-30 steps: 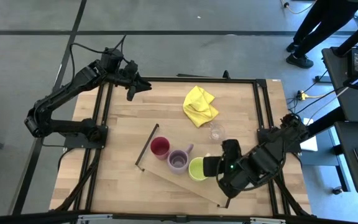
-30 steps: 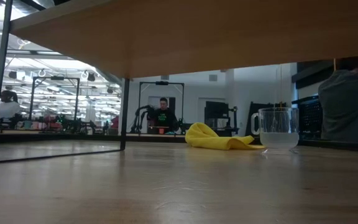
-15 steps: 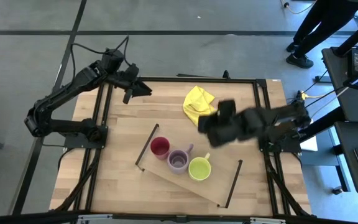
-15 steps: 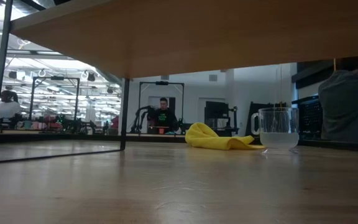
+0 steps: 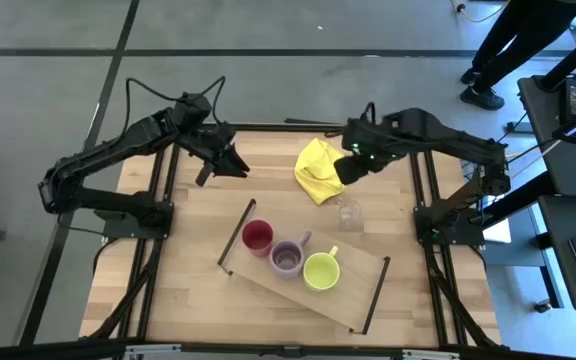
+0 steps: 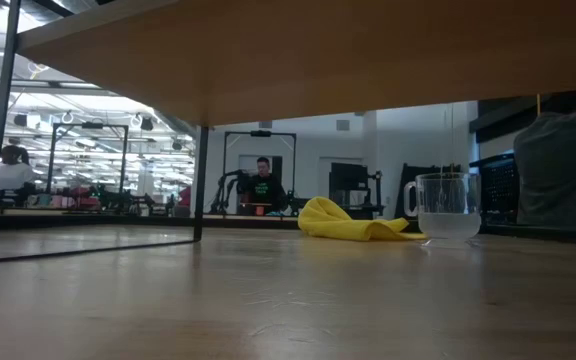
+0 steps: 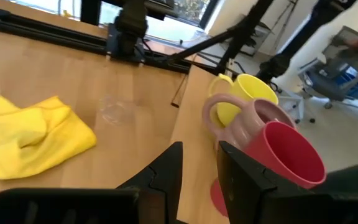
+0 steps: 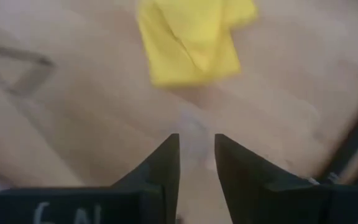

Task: Stack small to large cups/mugs on shelf
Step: Put the transparent mug on the shelf

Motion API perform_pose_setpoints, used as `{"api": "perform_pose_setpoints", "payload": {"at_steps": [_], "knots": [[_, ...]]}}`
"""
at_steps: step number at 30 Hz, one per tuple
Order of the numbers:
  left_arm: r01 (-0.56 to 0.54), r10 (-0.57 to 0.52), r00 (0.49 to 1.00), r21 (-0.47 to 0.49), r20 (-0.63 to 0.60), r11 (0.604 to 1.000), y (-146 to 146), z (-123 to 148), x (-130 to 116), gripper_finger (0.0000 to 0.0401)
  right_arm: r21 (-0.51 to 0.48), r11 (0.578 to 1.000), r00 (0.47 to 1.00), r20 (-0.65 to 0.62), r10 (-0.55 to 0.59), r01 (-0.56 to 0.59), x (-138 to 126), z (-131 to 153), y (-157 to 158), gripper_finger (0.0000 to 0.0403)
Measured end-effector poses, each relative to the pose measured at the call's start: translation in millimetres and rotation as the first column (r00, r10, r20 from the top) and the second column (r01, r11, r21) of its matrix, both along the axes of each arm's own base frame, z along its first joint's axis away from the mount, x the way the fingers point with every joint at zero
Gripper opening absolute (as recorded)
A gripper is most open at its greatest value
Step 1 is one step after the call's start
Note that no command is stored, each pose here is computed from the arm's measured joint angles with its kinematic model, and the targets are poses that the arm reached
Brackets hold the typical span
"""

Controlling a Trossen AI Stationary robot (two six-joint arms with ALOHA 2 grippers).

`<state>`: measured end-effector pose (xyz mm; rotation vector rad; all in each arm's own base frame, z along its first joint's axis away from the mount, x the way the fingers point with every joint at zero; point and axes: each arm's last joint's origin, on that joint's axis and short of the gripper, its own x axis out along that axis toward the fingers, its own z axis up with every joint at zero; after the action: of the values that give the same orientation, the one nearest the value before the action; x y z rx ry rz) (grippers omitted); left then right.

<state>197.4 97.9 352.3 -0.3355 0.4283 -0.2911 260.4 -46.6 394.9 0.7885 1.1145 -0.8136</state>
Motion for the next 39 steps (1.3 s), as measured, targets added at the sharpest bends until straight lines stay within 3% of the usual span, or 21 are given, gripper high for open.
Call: {"api": "perform_pose_setpoints", "payload": {"at_steps": [5, 10, 21, 27, 39], "knots": [[0.014, -0.014, 1.000, -0.024, -0.012, 1.000, -5, 0, 3, 0.0094, 0.071, 0.997, 0.984, -0.173, 0.036, -0.024, -18, -50, -24, 0.0103], [0.004, -0.005, 1.000, -0.046, -0.023, 0.999, -6, 0, 3, 0.0094, 0.181, 0.979, 0.990, -0.092, 0.108, -0.090, -22, -88, -24, 0.0103], [-0.108, 0.106, 0.992, -0.036, -0.065, 0.993, -3, -1, 4, 0.0094, 0.219, 0.967, 0.989, -0.039, 0.145, -0.133, -36, -156, -18, 0.0103], [-0.166, 0.163, 0.983, -0.037, -0.089, 0.985, -1, -2, 5, 0.0094, 0.213, 0.966, 0.989, 0.014, 0.148, -0.148, -37, -171, -17, 0.0103], [-0.221, 0.216, 0.971, -0.032, -0.103, 0.975, 0, -2, 5, 0.0094, 0.177, 0.969, 0.985, 0.030, 0.171, -0.174, -34, -172, -19, 0.0103]]}}
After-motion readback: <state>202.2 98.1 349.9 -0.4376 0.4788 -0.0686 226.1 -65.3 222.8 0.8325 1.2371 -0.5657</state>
